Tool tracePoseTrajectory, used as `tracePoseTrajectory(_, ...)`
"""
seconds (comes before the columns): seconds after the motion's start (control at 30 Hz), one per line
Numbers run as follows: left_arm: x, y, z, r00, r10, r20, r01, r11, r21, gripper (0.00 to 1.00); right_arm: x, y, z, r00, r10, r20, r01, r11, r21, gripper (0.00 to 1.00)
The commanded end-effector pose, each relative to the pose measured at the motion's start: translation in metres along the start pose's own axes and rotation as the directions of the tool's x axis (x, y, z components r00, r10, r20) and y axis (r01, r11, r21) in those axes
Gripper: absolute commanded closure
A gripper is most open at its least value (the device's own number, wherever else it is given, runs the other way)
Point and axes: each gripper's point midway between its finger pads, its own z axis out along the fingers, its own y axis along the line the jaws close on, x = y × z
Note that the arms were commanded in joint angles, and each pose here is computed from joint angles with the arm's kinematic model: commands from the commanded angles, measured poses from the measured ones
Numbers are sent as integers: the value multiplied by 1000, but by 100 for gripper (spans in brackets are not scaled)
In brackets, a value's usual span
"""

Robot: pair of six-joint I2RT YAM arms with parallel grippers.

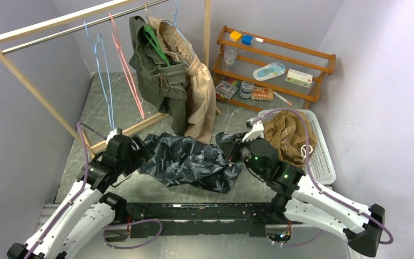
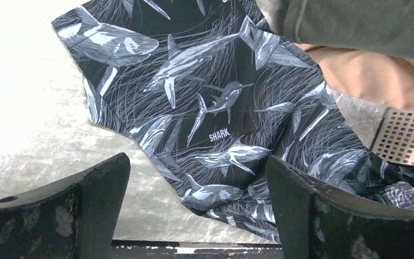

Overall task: Remove the shorts from the hanger
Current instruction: Pick up the shorts at the center of the board.

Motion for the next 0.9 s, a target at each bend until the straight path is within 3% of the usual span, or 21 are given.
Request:
tracePoseTrajectory(0.0, -5, 1, -2, 1000, -3, 23, 3, 1000, -2, 0, -11, 48, -7, 989, -145, 26, 147, 953, -265, 93)
tracePoseTrajectory(0.1, -4, 1, -2, 1000, -8, 19, 8, 1000, -1, 0, 37, 73, -1, 966, -209, -151, 125, 892, -435, 93)
tracePoseTrajectory(0.2, -4, 1, -3, 1000, -12, 18, 12, 1000, -2, 1, 82, 51, 18, 934, -159, -320, 45, 940, -337, 90)
tracePoseTrajectory(0.3, -4, 1, -5, 1000, -22, 21, 22, 1000, 0, 1, 116, 26, 25, 921, -66, -385, -29, 972, -235, 83)
tracePoseTrajectory(0.33, -5, 1, -6, 999, -27, 26, 26, 1000, 5, 1, 122, 23, 26, 920, -42, -390, -49, 974, -221, 79)
tracePoseTrajectory(0.4, -5, 1, -5, 999, -31, 33, 31, 999, 11, 1, 132, 12, 31, 909, -7, -417, -61, 987, -150, 61)
tracePoseTrajectory(0.47, -6, 1, -6, 999, -29, 35, 28, 999, 17, 1, 140, 1, 33, 891, 10, -454, -51, 996, -77, 57)
tracePoseTrajectory(0.53, -5, 0, -5, 999, -26, 34, 25, 1000, 18, 1, 140, -4, 37, 884, 18, -467, -32, 999, -21, 33)
tracePoseTrajectory(0.57, -5, 1, -5, 999, -25, 34, 24, 1000, 17, 1, 139, -5, 39, 881, 21, -472, -24, 1000, 0, 25)
tracePoseTrajectory(0.63, -4, 1, -3, 999, -22, 28, 22, 1000, 13, 1, 141, -4, 42, 877, 2, -481, 9, 1000, 21, 20)
tracePoseTrajectory(0.7, -4, 1, -3, 1000, -17, 22, 17, 1000, 8, 1, 143, -3, 43, 869, -26, -494, 62, 997, 56, 4)
tracePoseTrajectory(0.87, -3, 1, -2, 1000, -16, 15, 16, 1000, 5, 1, 160, -15, 50, 839, -80, -539, 222, 954, 204, 0)
